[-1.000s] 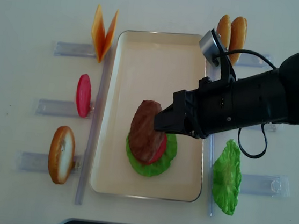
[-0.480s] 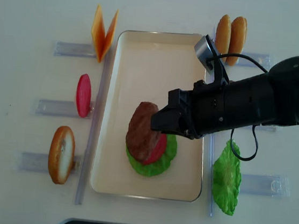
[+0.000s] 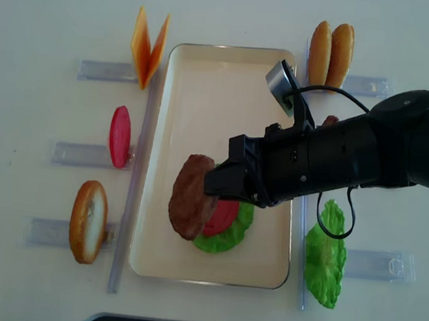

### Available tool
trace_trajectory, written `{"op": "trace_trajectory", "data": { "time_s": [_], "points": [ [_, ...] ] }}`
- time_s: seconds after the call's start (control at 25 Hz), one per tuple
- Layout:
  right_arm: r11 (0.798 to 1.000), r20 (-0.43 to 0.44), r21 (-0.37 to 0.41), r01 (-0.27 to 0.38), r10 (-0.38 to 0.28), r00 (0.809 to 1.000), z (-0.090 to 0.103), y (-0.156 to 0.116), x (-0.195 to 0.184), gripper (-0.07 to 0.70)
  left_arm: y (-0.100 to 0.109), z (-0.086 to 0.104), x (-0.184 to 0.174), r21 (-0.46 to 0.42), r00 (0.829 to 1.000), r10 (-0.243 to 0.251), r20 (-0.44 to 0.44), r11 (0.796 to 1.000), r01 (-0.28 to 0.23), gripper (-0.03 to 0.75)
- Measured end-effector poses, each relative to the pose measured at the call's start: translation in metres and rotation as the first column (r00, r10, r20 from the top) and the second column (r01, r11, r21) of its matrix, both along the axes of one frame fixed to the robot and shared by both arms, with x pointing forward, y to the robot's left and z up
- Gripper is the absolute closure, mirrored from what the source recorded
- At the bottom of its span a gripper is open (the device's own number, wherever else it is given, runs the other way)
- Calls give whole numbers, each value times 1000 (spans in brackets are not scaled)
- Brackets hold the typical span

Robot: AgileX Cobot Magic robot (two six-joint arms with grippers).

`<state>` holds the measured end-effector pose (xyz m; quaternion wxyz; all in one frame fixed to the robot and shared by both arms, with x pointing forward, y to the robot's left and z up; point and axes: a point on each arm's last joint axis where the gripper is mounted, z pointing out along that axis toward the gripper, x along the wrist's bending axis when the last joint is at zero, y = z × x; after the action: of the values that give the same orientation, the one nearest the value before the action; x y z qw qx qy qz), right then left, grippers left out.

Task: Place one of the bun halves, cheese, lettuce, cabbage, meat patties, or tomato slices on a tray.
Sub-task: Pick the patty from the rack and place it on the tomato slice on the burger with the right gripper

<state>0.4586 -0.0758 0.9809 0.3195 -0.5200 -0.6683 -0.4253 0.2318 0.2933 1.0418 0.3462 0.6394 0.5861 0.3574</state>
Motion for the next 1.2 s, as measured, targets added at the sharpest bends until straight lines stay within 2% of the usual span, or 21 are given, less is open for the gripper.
{"op": "trace_trajectory", "data": {
  "time_s": [0.64,1.2],
  "points": [
    [1000,-1,15,-13,14,1000,1,7,-5,465,0,0,0,0,1000,0,0,1000,0,722],
    [999,79,-42,9,-6,997,-3,2,1,465,0,0,0,0,1000,0,0,1000,0,722]
  ]
}}
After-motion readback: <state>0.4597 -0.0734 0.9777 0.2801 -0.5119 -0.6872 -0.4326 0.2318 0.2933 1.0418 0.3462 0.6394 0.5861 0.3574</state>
